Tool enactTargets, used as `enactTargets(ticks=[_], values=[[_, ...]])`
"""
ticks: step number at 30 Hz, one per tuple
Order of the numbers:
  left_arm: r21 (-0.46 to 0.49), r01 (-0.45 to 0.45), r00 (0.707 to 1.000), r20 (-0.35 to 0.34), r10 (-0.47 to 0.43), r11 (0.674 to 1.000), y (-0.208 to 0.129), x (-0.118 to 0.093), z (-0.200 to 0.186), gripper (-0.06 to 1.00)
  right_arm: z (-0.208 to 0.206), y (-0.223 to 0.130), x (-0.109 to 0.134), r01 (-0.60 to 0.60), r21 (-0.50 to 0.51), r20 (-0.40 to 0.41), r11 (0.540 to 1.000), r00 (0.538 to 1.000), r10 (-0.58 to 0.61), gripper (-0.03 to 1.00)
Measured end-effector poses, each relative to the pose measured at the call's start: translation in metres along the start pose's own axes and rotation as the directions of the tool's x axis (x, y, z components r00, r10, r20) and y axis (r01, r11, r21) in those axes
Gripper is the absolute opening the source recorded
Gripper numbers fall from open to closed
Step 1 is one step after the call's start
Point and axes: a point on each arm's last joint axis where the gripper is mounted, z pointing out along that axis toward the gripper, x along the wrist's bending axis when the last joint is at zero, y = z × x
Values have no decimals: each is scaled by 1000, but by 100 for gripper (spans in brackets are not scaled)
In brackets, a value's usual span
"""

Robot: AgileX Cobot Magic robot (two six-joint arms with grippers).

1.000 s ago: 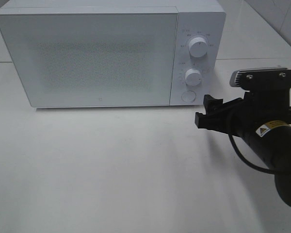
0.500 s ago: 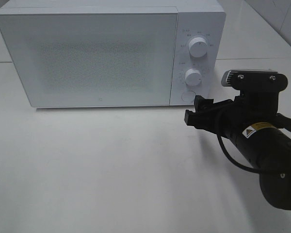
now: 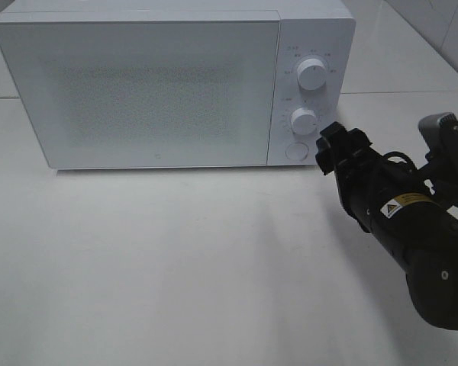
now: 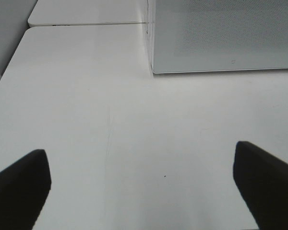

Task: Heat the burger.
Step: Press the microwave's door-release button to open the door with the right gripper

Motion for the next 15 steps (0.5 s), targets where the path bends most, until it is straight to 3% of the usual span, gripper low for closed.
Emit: enactTargets(ticks=[1, 3, 4, 7, 8, 10, 12, 13, 15], values=[[0, 0, 1000, 0, 0, 1000, 0, 0, 0, 97, 0, 0, 0, -127, 1, -1, 992, 992, 127, 70], [0, 0, 1000, 0, 0, 1000, 0, 0, 0, 97, 0, 0, 0, -174, 1, -1, 985, 985, 174, 69], [0, 0, 1000, 0, 0, 1000, 0, 0, 0, 97, 0, 0, 0, -277, 4, -2, 961, 961, 277, 65], [0, 0, 1000, 0, 0, 1000, 0, 0, 0, 97, 0, 0, 0, -311, 5, -2, 951, 951, 311, 63], [0, 0, 1000, 0, 0, 1000, 0, 0, 0, 97, 0, -1, 0, -383, 7, -2, 924, 924, 383, 57], [0, 0, 1000, 0, 0, 1000, 0, 0, 0, 97, 0, -1, 0, -413, 7, -2, 911, 911, 413, 53], [0, 0, 1000, 0, 0, 1000, 0, 0, 0, 97, 0, -1, 1, -491, 9, -2, 871, 871, 491, 40], [0, 0, 1000, 0, 0, 1000, 0, 0, 0, 97, 0, -1, 1, -491, 9, -2, 871, 871, 491, 40], [0, 0, 1000, 0, 0, 1000, 0, 0, 0, 97, 0, -1, 0, -528, 10, 0, 849, 849, 528, 19]])
